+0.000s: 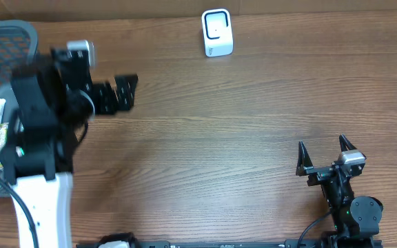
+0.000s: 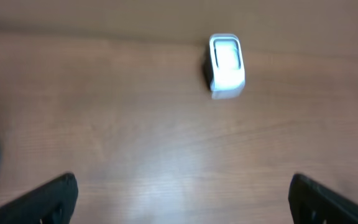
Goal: Scan the item barcode
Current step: 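Move the left gripper over the basket and lower into it, then grasp the teal wet-wipe pack in the basket with the left gripper, then carry the teal pack to the table center and release it, then return the left gripper to the basket and grasp the spaghetti pack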
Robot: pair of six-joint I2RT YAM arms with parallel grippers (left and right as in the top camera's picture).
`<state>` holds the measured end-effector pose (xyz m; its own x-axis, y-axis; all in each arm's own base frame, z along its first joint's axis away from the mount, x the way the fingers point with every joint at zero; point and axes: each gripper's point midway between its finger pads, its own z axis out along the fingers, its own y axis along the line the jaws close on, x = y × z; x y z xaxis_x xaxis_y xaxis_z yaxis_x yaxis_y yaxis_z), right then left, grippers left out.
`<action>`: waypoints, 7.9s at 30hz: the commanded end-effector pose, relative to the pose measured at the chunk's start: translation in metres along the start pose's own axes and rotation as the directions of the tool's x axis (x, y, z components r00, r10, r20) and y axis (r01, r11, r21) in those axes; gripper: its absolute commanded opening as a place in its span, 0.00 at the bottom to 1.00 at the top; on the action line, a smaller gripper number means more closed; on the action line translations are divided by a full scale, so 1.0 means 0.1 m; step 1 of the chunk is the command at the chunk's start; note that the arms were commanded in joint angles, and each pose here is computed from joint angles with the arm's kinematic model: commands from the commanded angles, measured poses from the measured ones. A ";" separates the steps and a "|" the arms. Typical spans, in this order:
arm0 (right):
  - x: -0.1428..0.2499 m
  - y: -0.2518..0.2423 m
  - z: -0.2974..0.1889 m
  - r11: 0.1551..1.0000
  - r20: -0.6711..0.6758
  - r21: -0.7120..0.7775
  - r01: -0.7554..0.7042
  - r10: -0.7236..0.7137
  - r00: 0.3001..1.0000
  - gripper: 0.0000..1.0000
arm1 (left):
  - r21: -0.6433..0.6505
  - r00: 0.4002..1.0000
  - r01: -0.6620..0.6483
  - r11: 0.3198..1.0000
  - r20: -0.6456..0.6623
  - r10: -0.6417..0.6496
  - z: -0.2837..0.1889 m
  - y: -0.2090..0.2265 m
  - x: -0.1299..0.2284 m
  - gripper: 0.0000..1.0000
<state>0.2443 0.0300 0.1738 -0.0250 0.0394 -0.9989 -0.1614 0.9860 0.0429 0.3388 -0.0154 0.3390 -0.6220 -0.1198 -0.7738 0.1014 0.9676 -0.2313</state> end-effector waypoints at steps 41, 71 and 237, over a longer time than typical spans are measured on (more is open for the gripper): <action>0.02 0.00 0.00 1.000 0.005 0.004 0.001 -0.001 1.000 1.00 | -0.621 0.842 0.459 0.635 0.075 -0.535 -0.76 3.13 0.19 0.81; 0.02 0.00 0.00 1.000 0.005 0.004 0.001 -0.001 1.000 1.00 | -0.651 0.646 0.337 0.681 -0.366 -0.670 0.64 3.85 1.61 0.64; 0.02 0.00 0.00 1.000 0.005 0.004 0.001 -0.001 1.000 1.00 | -0.588 0.612 0.315 0.745 -0.475 -0.633 1.00 3.53 1.84 0.78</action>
<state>0.2442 0.0300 0.1741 -0.0234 0.0390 -0.9990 -0.1615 0.9860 0.0423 0.3391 0.2808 0.0631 -0.7902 -0.6100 -0.0584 -0.6013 0.7903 -0.1182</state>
